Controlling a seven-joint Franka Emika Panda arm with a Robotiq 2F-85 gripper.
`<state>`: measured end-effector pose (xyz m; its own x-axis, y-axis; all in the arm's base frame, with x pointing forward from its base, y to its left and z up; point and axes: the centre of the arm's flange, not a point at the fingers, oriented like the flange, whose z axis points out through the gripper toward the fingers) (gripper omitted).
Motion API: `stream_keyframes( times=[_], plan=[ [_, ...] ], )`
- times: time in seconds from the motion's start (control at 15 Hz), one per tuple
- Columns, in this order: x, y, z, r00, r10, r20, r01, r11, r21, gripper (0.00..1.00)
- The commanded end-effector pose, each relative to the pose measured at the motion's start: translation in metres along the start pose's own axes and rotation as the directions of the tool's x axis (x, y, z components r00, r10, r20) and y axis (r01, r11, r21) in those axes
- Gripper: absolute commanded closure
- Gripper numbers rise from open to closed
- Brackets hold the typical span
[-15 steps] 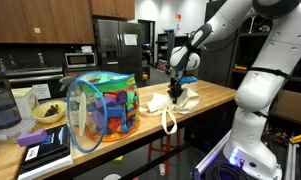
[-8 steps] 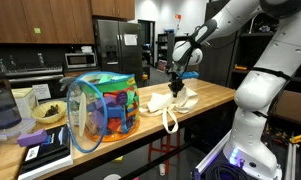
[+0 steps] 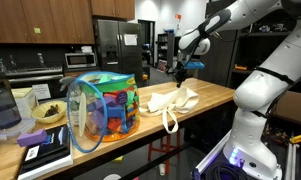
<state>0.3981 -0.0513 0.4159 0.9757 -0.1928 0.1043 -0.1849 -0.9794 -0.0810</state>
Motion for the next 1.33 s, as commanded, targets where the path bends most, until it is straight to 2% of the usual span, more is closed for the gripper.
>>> stream_keyframes(
  times=[0.0,0.2,0.4,0.47,0.53,0.67,1.0,1.13,1.27],
  plan=[
    [-0.002,0.002,-0.006,1.000,0.004,-0.007,-0.003,1.000,0.002,0.95],
    [-0.005,0.003,-0.014,1.000,0.006,-0.015,-0.006,1.000,0.005,0.75],
    [-0.005,0.003,-0.013,1.000,0.006,-0.013,-0.006,1.000,0.005,0.74],
    [-0.005,0.003,-0.013,1.000,0.006,-0.013,-0.006,1.000,0.005,0.49],
    [-0.004,0.003,-0.011,1.000,0.011,-0.018,-0.011,1.000,0.005,0.49],
    [-0.004,0.003,-0.004,1.000,0.014,-0.016,-0.014,1.000,0.004,0.38],
    [-0.009,0.000,0.030,0.996,0.076,-0.051,-0.073,0.996,0.057,0.05],
    [-0.015,-0.002,0.045,0.987,0.139,-0.079,-0.131,0.987,0.096,0.00],
    [-0.029,-0.005,0.058,0.964,0.239,-0.113,-0.223,0.964,0.142,0.00]
  ],
)
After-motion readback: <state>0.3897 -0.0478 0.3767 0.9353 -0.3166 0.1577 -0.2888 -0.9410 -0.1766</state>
